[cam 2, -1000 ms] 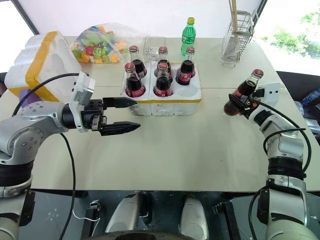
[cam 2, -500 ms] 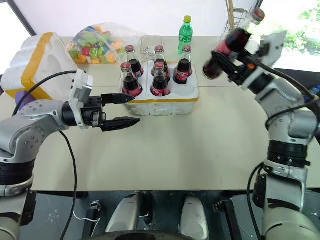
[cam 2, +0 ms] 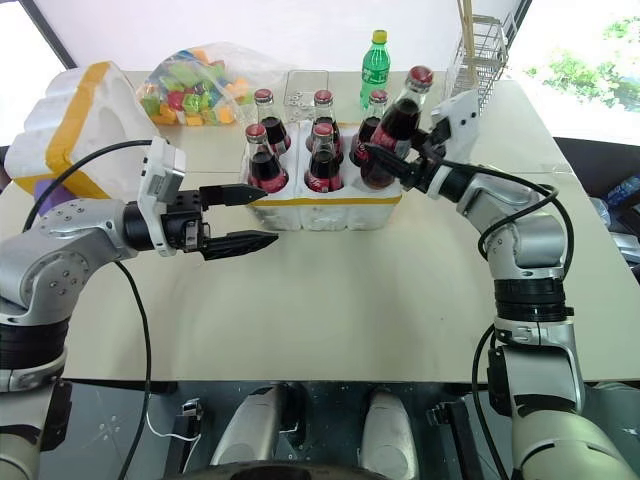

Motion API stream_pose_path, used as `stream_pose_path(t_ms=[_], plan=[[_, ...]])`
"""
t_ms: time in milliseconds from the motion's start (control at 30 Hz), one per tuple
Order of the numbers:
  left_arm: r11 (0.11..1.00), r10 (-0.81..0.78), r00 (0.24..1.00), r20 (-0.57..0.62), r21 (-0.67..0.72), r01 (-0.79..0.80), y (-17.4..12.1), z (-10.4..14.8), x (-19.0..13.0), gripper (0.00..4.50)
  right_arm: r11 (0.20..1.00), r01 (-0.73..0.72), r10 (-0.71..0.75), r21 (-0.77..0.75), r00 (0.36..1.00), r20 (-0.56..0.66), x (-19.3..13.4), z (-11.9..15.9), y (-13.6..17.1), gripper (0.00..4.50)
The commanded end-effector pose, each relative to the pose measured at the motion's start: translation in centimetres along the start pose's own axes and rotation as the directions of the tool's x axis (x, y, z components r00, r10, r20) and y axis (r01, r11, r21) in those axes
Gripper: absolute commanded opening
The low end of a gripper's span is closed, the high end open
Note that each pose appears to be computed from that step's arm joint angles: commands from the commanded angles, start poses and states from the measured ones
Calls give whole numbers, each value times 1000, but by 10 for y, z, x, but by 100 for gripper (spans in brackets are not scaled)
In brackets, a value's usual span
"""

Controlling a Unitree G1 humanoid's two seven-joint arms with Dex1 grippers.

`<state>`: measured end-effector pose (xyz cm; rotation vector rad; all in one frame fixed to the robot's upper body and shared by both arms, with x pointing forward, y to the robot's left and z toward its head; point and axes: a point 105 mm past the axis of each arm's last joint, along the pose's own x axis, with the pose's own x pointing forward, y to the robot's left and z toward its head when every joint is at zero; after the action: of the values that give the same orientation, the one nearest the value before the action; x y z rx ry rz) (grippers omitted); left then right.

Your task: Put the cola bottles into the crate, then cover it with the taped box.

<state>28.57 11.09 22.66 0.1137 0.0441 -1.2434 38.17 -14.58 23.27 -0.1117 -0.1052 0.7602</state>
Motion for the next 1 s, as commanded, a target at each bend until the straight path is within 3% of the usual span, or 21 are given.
stream_pose_path(t_ms=[33, 267, 333, 400, 567, 733, 900, 1000], plan=[[998, 16, 999, 30, 60, -18, -1, 12, -2, 450, 997, -38, 39, -60, 999, 21, 6, 7, 8, 277], [998, 17, 999, 35, 63, -19, 0, 13, 1, 450, 992, -55, 42, -113, 993, -111, 23, -17, 8, 277], [998, 18, 999, 34, 64, -20, 0, 13, 1, 450, 992, -64, 50, -107, 991, -128, 25, -18, 7, 382], [998, 21, 999, 34, 64, -23, 0, 12, 0, 450, 989, -104, 91, -104, 988, -124, 25, -13, 11, 448], [998, 14, 999, 44, 63, -17, -2, 14, -2, 450, 970, -197, 181, -144, 977, -115, 13, 5, 22, 448], [993, 72, 995, 62, 88, -77, 4, 21, -9, 450, 951, -272, 262, -145, 962, -82, -20, 37, 25, 448], [946, 288, 957, 46, 141, -292, 22, 31, -39, 450, 946, -274, 268, -176, 962, -57, -56, 72, 19, 448], [859, 489, 870, -63, 208, -467, 37, 30, -71, 450, 956, -267, 259, -120, 963, -73, -76, 80, 11, 448]])
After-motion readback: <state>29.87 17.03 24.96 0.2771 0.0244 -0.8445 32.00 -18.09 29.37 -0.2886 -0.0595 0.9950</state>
